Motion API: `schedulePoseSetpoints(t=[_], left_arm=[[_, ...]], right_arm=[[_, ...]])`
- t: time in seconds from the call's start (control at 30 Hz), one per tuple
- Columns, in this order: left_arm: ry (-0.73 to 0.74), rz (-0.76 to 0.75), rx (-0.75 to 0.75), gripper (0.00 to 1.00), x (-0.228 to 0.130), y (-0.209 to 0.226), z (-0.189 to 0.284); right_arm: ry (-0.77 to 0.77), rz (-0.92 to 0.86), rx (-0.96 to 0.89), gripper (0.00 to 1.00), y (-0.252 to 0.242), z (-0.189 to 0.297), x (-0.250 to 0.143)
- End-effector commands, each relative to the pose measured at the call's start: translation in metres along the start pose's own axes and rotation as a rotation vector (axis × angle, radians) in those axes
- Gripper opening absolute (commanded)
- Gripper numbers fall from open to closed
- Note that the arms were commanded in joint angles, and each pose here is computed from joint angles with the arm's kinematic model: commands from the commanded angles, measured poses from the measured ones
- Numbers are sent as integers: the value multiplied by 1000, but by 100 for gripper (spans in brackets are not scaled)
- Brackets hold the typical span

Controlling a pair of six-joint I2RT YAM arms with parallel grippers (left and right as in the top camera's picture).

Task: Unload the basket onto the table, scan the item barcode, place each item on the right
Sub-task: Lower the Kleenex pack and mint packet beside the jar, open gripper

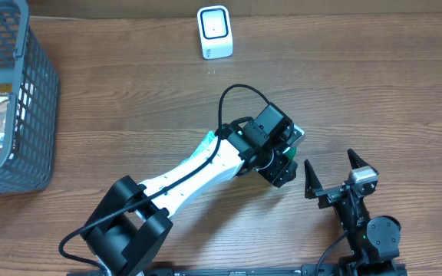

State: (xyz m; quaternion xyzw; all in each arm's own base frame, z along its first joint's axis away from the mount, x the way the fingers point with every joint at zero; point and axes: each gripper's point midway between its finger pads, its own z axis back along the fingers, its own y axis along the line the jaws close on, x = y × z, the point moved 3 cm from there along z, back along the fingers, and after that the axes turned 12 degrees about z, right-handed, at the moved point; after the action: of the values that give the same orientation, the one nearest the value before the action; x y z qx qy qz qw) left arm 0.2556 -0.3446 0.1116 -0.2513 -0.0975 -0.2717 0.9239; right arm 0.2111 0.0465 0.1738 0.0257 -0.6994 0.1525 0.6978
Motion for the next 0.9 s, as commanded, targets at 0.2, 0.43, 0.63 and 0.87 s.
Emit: schedulePoseSetpoints(t=[0.2, 0.43, 0.63, 0.87], left_arm=[[-114, -24, 56, 70, 39, -6, 38], [-185, -46, 205, 71, 55, 10, 48], [-145, -33, 265, 79, 52, 28, 21], [-76, -30, 162, 77, 43, 18, 3]], right_arm=[[-4, 6, 0, 100, 0, 0, -2], [-4, 6, 0, 100, 0, 0, -2], [-3, 6, 0, 100, 0, 0, -2], [-4, 6, 0, 100, 0, 0, -2]])
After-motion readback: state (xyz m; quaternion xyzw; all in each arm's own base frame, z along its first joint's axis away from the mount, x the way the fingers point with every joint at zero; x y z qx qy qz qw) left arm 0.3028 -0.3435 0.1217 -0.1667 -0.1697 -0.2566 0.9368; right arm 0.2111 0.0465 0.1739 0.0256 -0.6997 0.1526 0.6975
